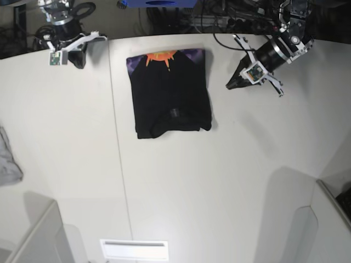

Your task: Fold the T-shirt properly

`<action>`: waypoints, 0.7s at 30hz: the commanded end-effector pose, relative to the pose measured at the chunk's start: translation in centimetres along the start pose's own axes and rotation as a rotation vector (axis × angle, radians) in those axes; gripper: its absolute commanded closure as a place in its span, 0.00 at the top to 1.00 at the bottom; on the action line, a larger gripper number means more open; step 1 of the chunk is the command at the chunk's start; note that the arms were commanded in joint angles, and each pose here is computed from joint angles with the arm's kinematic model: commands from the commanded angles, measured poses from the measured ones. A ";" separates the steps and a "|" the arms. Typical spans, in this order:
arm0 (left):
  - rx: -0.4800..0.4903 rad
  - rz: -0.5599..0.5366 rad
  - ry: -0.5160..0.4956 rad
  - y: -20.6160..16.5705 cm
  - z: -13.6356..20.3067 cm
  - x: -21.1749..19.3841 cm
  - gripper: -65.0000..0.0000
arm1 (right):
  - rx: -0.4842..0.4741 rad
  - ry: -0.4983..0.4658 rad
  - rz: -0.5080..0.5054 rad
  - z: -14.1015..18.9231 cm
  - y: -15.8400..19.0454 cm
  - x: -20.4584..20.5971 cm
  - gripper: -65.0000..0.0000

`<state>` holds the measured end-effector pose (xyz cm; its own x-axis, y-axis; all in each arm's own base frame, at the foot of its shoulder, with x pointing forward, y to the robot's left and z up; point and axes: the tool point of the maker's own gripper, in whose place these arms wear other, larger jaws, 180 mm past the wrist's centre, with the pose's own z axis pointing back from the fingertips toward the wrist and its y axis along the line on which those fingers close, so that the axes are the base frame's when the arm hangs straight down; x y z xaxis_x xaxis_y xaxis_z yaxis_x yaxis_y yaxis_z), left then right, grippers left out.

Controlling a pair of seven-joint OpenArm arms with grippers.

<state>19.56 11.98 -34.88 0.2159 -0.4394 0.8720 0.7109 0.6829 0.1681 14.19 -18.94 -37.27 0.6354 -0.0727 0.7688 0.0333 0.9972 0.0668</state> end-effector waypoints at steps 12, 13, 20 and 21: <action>-0.056 0.164 0.065 -5.9 5.8 -3.6 0.00 | -0.005 0.148 0.188 5.5 -4.0 -3.8 0.00; -0.065 0.179 0.083 -6.6 6.3 -4.0 0.00 | -0.010 0.179 0.225 5.9 -4.3 -4.5 0.00; -0.114 0.246 0.171 -9.9 8.9 -5.9 0.00 | 0.032 0.339 0.291 8.8 -3.6 -8.7 0.00; -0.118 0.253 0.179 -10.2 9.1 -6.0 0.00 | 0.029 0.366 0.292 9.2 -3.7 -9.2 0.00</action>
<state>4.99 13.24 -38.40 0.5114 -0.3912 0.7652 0.6891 0.7187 -0.0931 1.16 -21.91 -39.29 0.8531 0.2151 0.4752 -0.1985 0.9764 -0.0856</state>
